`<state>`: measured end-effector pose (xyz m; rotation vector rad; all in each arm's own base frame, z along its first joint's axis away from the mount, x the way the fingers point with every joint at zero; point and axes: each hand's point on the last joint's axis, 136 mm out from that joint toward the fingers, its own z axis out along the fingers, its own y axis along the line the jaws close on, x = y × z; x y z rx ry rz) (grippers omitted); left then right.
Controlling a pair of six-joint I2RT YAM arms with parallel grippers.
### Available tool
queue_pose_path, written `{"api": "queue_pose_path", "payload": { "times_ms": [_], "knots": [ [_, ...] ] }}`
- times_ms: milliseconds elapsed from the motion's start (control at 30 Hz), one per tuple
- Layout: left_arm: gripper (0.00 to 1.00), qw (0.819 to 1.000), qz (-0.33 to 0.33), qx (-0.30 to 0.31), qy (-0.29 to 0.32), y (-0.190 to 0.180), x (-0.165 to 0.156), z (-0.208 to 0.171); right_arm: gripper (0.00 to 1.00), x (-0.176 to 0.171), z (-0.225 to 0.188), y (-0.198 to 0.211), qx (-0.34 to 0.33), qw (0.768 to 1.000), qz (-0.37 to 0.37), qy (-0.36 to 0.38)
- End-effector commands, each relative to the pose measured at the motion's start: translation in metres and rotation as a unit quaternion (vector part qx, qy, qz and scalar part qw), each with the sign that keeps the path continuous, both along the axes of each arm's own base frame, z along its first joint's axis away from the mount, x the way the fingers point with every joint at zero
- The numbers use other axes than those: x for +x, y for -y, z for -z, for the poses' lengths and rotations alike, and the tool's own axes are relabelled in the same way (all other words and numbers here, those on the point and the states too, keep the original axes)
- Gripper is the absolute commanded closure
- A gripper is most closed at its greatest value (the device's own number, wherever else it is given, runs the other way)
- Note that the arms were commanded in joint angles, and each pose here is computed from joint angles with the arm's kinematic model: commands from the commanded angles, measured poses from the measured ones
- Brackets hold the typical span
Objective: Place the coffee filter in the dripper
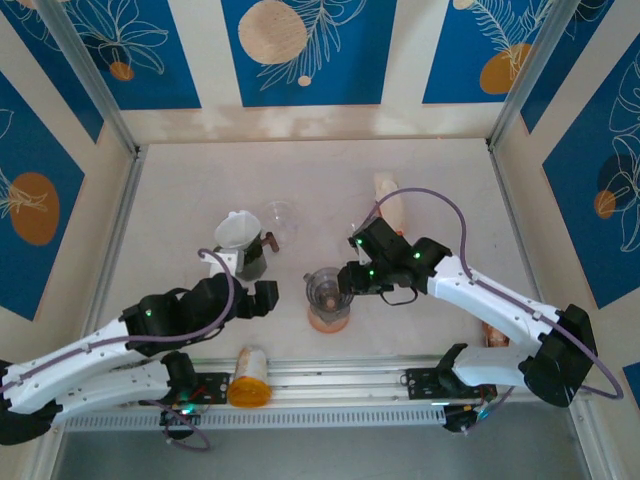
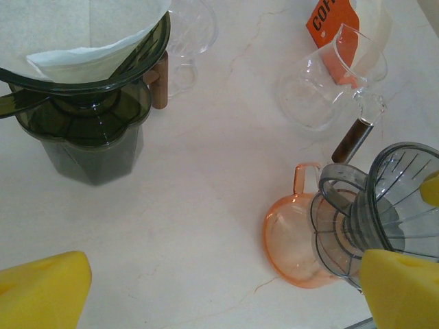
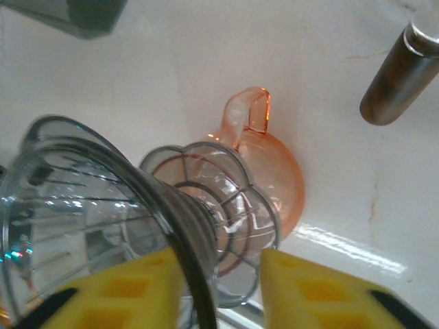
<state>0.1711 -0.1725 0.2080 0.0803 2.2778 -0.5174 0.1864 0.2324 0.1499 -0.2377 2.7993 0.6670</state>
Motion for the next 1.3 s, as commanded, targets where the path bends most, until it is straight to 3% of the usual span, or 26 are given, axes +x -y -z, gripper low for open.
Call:
{"api": "queue_pose_path", "payload": {
  "times_ms": [0,167,467,700,933,1100,1267],
  "knots": [
    [0.00,1.000,-0.003,-0.011,-0.002,0.003,0.001,0.000,0.51,-0.008,-0.001,0.005,0.001,1.000,0.002,-0.001],
    [0.00,1.000,-0.005,-0.013,0.001,0.003,0.002,-0.001,0.41,-0.004,-0.016,0.011,0.004,1.000,0.016,0.027],
    [0.00,1.000,-0.007,-0.011,0.002,0.004,0.004,0.001,0.38,0.039,-0.052,0.052,0.002,0.990,0.090,0.105],
    [0.00,1.000,-0.006,-0.012,0.001,0.007,0.005,0.006,0.47,0.117,-0.061,0.099,-0.044,0.972,0.160,0.168],
    [0.00,1.000,0.000,0.000,-0.005,0.012,0.007,0.008,0.61,0.192,-0.047,0.120,-0.111,0.960,0.171,0.190],
    [0.00,1.000,0.000,0.003,-0.006,0.012,0.007,0.011,0.63,0.225,-0.029,0.132,-0.167,0.956,0.159,0.182],
    [0.00,1.000,-0.003,0.006,-0.007,0.012,0.009,0.011,0.64,0.244,-0.016,0.135,-0.159,0.958,0.172,0.165]
  ]
}}
